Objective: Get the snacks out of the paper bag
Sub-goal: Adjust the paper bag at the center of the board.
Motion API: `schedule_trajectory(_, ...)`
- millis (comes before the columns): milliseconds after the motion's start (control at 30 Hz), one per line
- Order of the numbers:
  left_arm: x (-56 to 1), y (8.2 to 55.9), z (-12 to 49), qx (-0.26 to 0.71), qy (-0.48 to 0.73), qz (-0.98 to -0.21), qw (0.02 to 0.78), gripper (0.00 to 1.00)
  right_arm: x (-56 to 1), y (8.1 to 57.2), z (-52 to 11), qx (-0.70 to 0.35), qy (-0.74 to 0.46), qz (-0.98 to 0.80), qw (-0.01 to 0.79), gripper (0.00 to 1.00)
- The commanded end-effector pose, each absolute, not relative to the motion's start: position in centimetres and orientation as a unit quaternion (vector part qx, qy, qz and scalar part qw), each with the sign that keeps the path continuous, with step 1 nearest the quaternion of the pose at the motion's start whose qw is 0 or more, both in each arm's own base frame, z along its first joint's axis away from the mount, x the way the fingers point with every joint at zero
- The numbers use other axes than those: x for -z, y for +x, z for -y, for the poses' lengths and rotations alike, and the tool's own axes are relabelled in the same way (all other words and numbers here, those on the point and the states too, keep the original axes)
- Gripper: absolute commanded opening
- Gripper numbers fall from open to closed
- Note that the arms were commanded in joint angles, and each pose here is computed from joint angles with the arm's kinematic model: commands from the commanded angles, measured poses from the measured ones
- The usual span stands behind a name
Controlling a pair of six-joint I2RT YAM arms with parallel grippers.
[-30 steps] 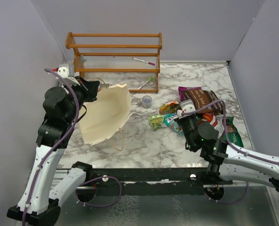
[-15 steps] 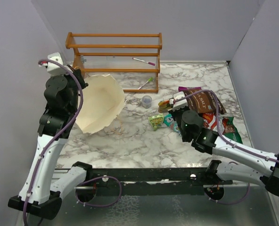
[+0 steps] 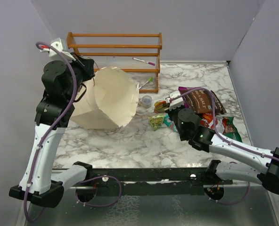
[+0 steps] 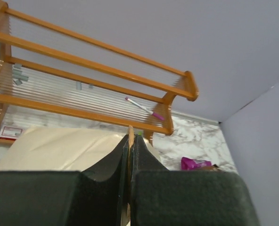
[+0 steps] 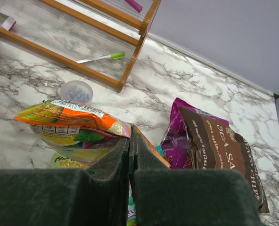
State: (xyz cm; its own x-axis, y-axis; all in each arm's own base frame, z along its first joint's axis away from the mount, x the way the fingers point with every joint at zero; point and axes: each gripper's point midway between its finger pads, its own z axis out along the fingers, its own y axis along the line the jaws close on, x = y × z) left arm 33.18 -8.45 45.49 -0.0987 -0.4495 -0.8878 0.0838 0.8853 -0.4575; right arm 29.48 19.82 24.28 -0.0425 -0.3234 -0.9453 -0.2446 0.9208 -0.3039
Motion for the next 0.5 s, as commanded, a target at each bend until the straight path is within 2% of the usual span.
schedule_trajectory(0, -49.0, 29.7, 8.0, 0.251, -0.153, -0.674, 0.678, 0.00, -25.5, 29.8, -20.1, 0.007, -0.178, -0.715, 0.676, 0.01)
schedule_trajectory(467, -38.3, 29.3, 6.2, 0.171, -0.172, -0.749, 0.616, 0.00, -24.8, 32.8, -19.4, 0.024, -0.168, -0.724, 0.669, 0.01)
